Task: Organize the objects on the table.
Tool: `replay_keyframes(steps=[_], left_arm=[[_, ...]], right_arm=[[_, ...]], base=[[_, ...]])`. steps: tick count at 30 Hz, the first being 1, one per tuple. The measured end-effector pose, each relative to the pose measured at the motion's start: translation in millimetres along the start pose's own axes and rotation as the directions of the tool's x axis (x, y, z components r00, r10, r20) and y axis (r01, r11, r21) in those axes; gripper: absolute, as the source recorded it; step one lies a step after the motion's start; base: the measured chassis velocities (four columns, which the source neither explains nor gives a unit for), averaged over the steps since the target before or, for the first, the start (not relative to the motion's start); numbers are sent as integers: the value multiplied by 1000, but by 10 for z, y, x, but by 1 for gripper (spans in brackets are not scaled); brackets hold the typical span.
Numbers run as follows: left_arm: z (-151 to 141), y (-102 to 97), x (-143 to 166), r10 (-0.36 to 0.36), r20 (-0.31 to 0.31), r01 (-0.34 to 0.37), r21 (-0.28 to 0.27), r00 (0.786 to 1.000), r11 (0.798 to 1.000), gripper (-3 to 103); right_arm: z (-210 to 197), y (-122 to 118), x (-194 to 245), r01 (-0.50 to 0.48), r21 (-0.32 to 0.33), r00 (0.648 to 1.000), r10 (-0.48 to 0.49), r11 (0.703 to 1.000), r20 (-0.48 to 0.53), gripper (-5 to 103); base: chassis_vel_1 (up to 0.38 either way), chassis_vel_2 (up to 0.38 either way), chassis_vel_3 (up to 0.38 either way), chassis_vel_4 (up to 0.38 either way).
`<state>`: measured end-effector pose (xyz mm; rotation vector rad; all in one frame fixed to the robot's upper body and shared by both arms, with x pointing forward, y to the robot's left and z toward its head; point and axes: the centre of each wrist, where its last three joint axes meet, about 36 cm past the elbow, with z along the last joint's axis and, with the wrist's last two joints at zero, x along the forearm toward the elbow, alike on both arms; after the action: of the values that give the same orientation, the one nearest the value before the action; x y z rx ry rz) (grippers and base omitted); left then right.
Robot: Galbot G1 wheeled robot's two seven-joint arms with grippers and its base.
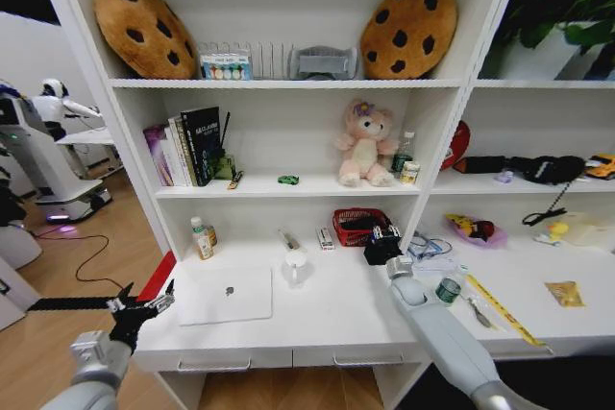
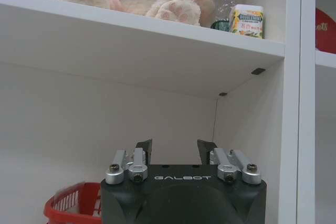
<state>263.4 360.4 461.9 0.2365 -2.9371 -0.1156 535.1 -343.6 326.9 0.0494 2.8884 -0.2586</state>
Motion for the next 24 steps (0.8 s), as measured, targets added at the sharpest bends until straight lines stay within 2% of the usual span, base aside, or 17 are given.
replay_keyframes(steps=[2, 4, 5, 6, 7, 8, 9, 10, 12, 15, 16, 17, 18, 21, 24], left_arm=[[0, 0, 0, 0, 0, 0, 0, 1000, 1000, 100], [0, 0, 0, 0, 0, 0, 0, 1000, 1000, 100], [0, 0, 0, 0, 0, 0, 0, 1000, 1000, 100], [0, 0, 0, 0, 0, 0, 0, 1000, 1000, 100], [0, 0, 0, 1, 0, -1, 0, 1000, 1000, 100], [0, 0, 0, 0, 0, 0, 0, 1000, 1000, 100], [0, 0, 0, 0, 0, 0, 0, 1000, 1000, 100], [0, 0, 0, 0, 0, 0, 0, 1000, 1000, 100], [0, 0, 0, 0, 0, 0, 0, 1000, 1000, 100], [0, 0, 0, 0, 0, 0, 0, 1000, 1000, 100], [0, 0, 0, 0, 0, 0, 0, 1000, 1000, 100], [0, 0, 0, 0, 0, 0, 0, 1000, 1000, 100], [0, 0, 0, 0, 0, 0, 0, 1000, 1000, 100], [0, 0, 0, 0, 0, 0, 0, 1000, 1000, 100], [0, 0, 0, 0, 0, 0, 0, 1000, 1000, 100]], right_arm=[[-224, -13, 136, 8, -46, 998, -10, 999, -57, 57], [-547, 16, 328, 46, -120, 990, -61, 992, -124, 68], [-547, 16, 328, 46, -120, 990, -61, 992, -124, 68], [-680, 40, 396, 63, -150, 987, -83, 987, -135, 73], [-824, 63, 462, 77, -178, 984, -104, 981, -147, 73], [-1089, 102, 632, 96, -233, 972, -141, 968, -188, 84], [-1089, 102, 632, 96, -233, 972, -141, 968, -188, 84], [-1220, 119, 765, 82, -264, 960, -147, 961, -237, 84], [-1388, 146, 1079, 34, -327, 915, -161, 944, -370, 94], [-1429, 149, 1182, 13, -343, 895, -163, 939, -414, 98], [-1460, 144, 1279, -15, -349, 874, -157, 937, -460, 99], [-1426, 62, 1376, -64, -326, 826, -133, 943, -548, 100], [-1368, -3, 1349, -84, -298, 808, -110, 951, -579, 100], [-1296, -103, 1247, -97, -270, 791, -90, 958, -605, 100], [-1251, -199, 1138, -70, -261, 793, -105, 963, -600, 100]], base=[[0, 0, 0, 0], [0, 0, 0, 0], [0, 0, 0, 0], [0, 0, 0, 0], [0, 0, 0, 0], [0, 0, 0, 0], [0, 0, 0, 0], [0, 0, 0, 0], [0, 0, 0, 0], [0, 0, 0, 0], [0, 0, 0, 0], [0, 0, 0, 0], [0, 0, 0, 0], [0, 0, 0, 0], [0, 0, 0, 0]])
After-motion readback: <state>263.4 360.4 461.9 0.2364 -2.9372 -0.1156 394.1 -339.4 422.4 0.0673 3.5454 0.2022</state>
